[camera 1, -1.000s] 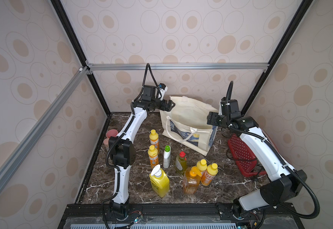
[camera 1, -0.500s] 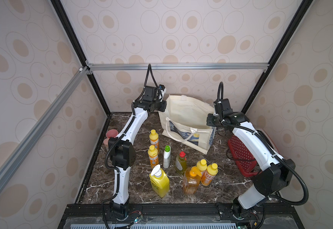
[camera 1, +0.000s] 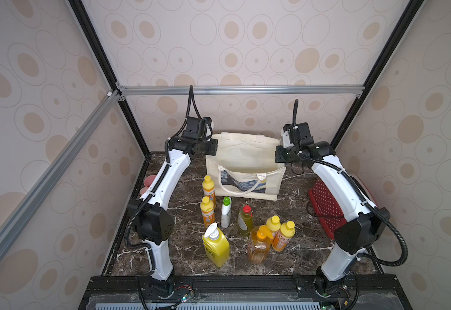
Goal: Pack dish soap into the shopping bag
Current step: Adjust the shopping bag at the center of the board.
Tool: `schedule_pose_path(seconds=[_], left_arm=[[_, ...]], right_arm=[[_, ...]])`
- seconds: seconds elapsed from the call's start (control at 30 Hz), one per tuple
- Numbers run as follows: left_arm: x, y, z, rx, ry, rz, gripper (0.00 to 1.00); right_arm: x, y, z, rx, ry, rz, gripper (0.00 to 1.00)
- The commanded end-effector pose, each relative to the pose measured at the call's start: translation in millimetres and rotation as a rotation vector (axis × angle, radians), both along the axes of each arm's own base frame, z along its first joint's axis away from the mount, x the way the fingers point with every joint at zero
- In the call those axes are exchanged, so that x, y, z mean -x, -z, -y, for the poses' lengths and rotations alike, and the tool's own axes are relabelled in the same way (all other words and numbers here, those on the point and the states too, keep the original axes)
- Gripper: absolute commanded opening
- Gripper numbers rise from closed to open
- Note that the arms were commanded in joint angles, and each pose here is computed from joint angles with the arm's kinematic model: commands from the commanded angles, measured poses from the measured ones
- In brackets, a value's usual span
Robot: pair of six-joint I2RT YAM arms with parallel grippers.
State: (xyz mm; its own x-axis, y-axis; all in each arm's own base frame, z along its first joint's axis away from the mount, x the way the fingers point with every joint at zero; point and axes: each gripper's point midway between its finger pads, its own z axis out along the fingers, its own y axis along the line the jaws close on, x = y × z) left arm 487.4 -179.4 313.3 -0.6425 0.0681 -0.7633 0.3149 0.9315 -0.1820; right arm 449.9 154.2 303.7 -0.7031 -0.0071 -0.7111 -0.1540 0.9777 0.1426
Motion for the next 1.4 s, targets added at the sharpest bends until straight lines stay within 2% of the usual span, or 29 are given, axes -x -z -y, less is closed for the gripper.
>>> schedule_pose_path(seconds=[0.0,0.13,0.33,0.37,0.47,0.57,0.7,0.83,0.9,0.97,1.03,1.07,1.23,1.37], left_arm=[[27,-3,5,0.044,0.022,-0.062,0.08],[37,1,3,0.037,0.029,-0.081,0.13],[43,8,-1,0.010,0.029,-0.095,0.41],[41,8,-2,0.003,0.022,-0.090,0.44],[39,6,-5,-0.003,0.007,-0.067,0.48],[41,-4,-6,0.015,0.006,-0.026,0.54],[51,-31,-12,0.037,-0.001,0.093,0.63],[64,-59,-31,0.025,-0.064,0.239,0.76],[68,-66,-40,0.019,-0.101,0.275,0.80],[69,-68,-48,0.022,-0.134,0.298,0.85],[67,-67,-56,0.028,-0.170,0.303,0.87],[65,-65,-60,0.037,-0.185,0.301,0.87],[62,-57,-102,0.114,-0.289,0.310,0.87],[69,-58,-136,0.171,-0.381,0.354,0.88]], right_arm=[[2,-14,-2,0.035,-0.049,0.051,0.00],[-5,-5,2,0.077,-0.035,0.030,0.00],[-11,-3,8,0.107,-0.002,0.043,0.00],[-11,-3,8,0.107,0.000,0.044,0.03],[-10,-3,11,0.115,0.008,0.051,0.16],[-7,-14,13,0.108,0.014,0.087,0.39],[12,-40,-7,0.004,-0.107,0.149,0.65],[42,-68,-17,-0.106,-0.184,0.216,0.81],[58,-79,-24,-0.160,-0.239,0.228,0.82],[77,-89,-36,-0.227,-0.325,0.213,0.74],[97,-97,-51,-0.292,-0.411,0.174,0.62],[108,-99,-59,-0.306,-0.457,0.153,0.60],[165,-86,-104,-0.132,-0.648,0.120,0.61],[201,-66,-135,-0.072,-0.774,0.129,0.61]])
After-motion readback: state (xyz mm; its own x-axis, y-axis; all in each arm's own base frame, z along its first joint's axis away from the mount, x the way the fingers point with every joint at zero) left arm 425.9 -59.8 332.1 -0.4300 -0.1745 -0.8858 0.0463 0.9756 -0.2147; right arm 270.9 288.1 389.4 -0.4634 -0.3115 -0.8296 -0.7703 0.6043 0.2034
